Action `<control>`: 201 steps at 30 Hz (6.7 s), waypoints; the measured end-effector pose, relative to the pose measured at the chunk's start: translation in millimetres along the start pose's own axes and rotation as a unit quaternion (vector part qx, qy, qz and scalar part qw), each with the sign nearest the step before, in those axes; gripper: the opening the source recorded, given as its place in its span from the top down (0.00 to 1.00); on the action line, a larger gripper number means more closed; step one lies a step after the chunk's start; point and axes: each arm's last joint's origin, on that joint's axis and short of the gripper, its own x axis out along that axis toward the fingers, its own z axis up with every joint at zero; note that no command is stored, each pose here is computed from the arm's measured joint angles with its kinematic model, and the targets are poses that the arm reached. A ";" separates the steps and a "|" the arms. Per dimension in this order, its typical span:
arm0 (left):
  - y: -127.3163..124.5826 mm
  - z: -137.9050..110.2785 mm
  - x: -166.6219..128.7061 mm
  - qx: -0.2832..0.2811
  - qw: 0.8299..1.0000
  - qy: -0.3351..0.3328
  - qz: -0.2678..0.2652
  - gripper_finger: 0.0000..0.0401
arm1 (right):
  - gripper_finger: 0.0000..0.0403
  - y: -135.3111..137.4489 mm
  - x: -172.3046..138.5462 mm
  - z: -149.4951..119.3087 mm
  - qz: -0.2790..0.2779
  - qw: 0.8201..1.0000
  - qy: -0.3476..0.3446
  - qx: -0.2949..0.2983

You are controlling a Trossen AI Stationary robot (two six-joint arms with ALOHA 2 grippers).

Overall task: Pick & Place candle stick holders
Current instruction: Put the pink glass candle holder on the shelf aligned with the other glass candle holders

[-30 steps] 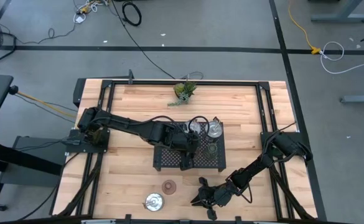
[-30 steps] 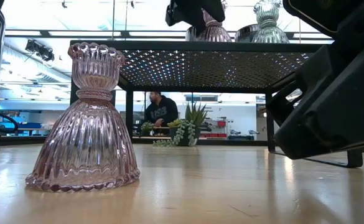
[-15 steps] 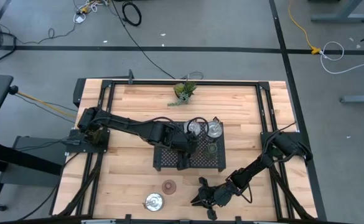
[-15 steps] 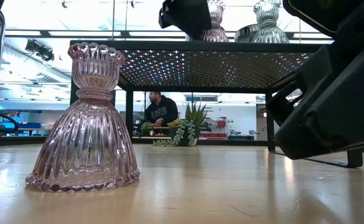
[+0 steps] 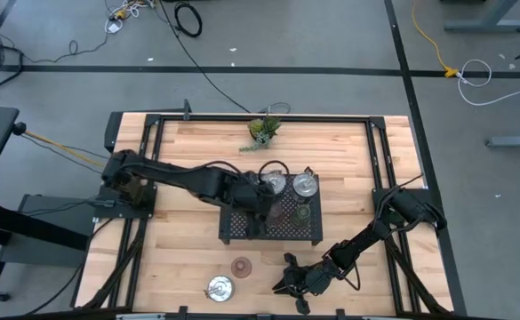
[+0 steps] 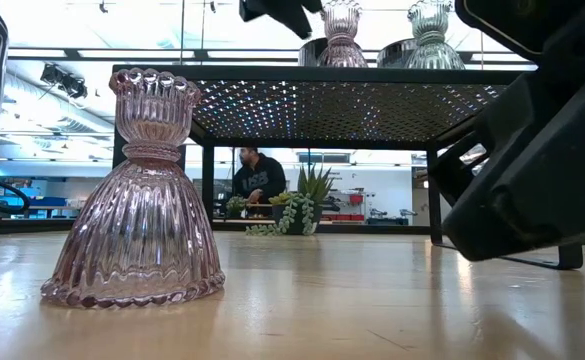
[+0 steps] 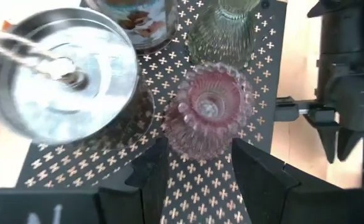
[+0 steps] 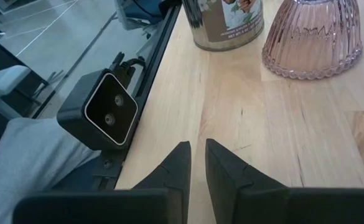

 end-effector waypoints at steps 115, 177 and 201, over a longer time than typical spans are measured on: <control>-135.4 -105.2 46.9 -0.119 0.981 0.148 0.034 0.38 | 0.88 0.1 0.0 0.8 0.000 1.000 -0.004 0.001; -132.6 -125.1 82.1 -0.090 0.985 0.140 0.055 0.57 | 0.88 0.1 0.0 0.6 0.000 1.000 -0.004 0.001; -145.3 -71.1 8.8 -0.053 0.994 0.099 0.011 0.57 | 0.88 0.0 0.0 0.6 0.000 1.000 -0.003 0.001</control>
